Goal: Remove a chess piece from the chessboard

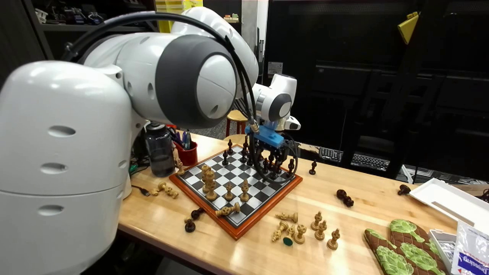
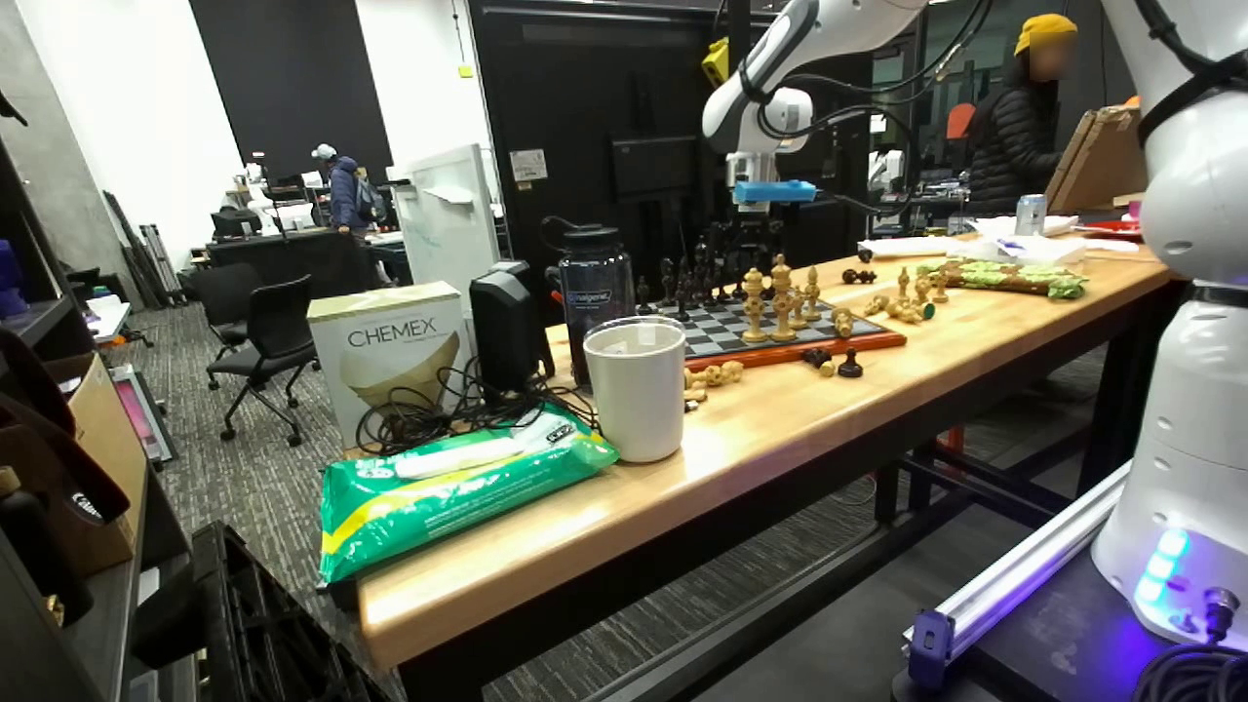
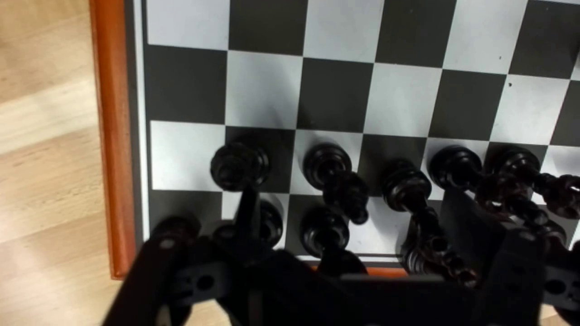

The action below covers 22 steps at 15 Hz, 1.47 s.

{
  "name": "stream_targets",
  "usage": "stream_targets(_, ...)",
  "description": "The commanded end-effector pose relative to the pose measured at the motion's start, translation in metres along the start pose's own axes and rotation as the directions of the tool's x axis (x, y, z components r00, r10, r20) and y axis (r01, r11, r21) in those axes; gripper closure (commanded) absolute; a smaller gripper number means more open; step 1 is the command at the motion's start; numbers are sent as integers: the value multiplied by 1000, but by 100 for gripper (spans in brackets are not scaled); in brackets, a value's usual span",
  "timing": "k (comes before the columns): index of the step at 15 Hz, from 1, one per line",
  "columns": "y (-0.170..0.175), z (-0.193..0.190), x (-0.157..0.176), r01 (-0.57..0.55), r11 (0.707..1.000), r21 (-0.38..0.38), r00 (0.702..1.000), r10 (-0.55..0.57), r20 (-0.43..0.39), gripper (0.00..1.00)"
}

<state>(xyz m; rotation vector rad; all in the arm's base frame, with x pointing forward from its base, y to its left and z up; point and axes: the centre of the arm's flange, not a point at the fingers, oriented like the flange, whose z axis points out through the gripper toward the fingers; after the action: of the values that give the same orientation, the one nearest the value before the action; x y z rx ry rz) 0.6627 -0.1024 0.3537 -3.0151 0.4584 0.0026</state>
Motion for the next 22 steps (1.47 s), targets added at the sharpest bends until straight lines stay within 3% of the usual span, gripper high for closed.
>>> stream_targets(1, -4, -9, -1, 12, 1000, 4, 1000, -13, 7, 1)
stream_targets(2, -4, -9, -1, 13, 1000, 4, 1000, -13, 6, 8)
stream_targets(3, -4, -9, -1, 14, 1000, 4, 1000, -14, 6, 25)
stream_targets(5, -4, -10, -1, 14, 1000, 6, 1000, -14, 7, 33)
stream_targets(8, -4, -9, -1, 14, 1000, 7, 1000, -15, 9, 56)
stream_targets(11, -4, -9, -2, 14, 1000, 7, 1000, -14, 10, 63)
stream_targets(13, -4, -9, -2, 14, 1000, 7, 1000, -14, 11, 58)
stream_targets(22, -8, -12, -5, 21, 1000, -2, 1000, -21, 7, 55)
